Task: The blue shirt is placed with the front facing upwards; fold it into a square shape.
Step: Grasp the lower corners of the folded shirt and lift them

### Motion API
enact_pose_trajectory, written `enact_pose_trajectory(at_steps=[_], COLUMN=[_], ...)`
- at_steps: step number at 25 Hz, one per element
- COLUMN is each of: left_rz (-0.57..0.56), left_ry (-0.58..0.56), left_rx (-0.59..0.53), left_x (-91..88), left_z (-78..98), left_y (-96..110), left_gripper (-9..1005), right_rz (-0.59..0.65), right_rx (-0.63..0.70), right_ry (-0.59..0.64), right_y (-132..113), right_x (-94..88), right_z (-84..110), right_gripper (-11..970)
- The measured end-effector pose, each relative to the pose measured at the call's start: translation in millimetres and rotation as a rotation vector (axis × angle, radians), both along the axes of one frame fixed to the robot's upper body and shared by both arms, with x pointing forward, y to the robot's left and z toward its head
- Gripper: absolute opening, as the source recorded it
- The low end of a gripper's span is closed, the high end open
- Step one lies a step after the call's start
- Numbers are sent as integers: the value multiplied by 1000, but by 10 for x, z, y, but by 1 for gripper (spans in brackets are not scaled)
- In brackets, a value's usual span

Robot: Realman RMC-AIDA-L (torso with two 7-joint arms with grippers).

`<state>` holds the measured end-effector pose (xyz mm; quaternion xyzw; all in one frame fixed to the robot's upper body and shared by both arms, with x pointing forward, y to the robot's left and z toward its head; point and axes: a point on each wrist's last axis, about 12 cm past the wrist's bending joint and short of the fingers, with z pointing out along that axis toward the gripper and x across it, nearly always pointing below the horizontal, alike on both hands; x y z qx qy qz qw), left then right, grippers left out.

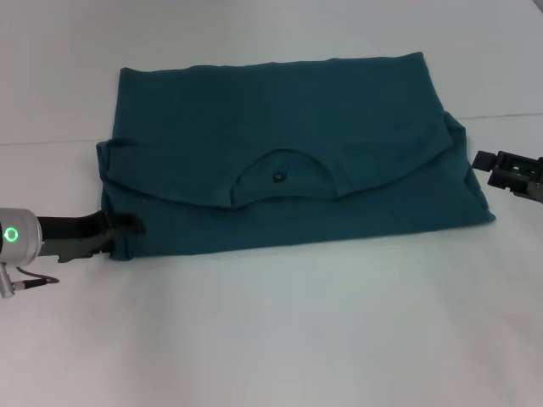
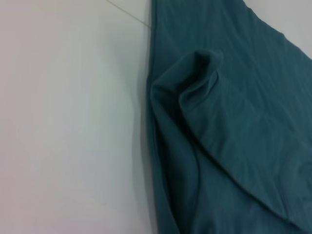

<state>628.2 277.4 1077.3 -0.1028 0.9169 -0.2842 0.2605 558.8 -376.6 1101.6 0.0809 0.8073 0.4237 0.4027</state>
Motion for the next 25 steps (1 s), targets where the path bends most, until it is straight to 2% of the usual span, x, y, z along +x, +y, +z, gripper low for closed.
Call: enact_pose_trajectory(at_steps=[9, 15, 17, 25], left_rz=[-65, -70, -77, -68], left_ry=[0, -2, 0, -8], left_rx=[79, 82, 82, 49], left_x=[42, 52, 52, 59], left_z=[23, 38, 42, 73], left_y=[-67, -77, -87, -86], left_gripper=[579, 345, 117, 76], right_rz=[-2, -10, -10, -4], right_rx=[2, 5, 6, 8], right_ry=[-1, -2, -1, -6], right_y=[-3, -22, -24, -8], right_x=[1, -13, -18, 2], right_z=[3, 0, -2, 14], right_gripper=[716, 716, 716, 716])
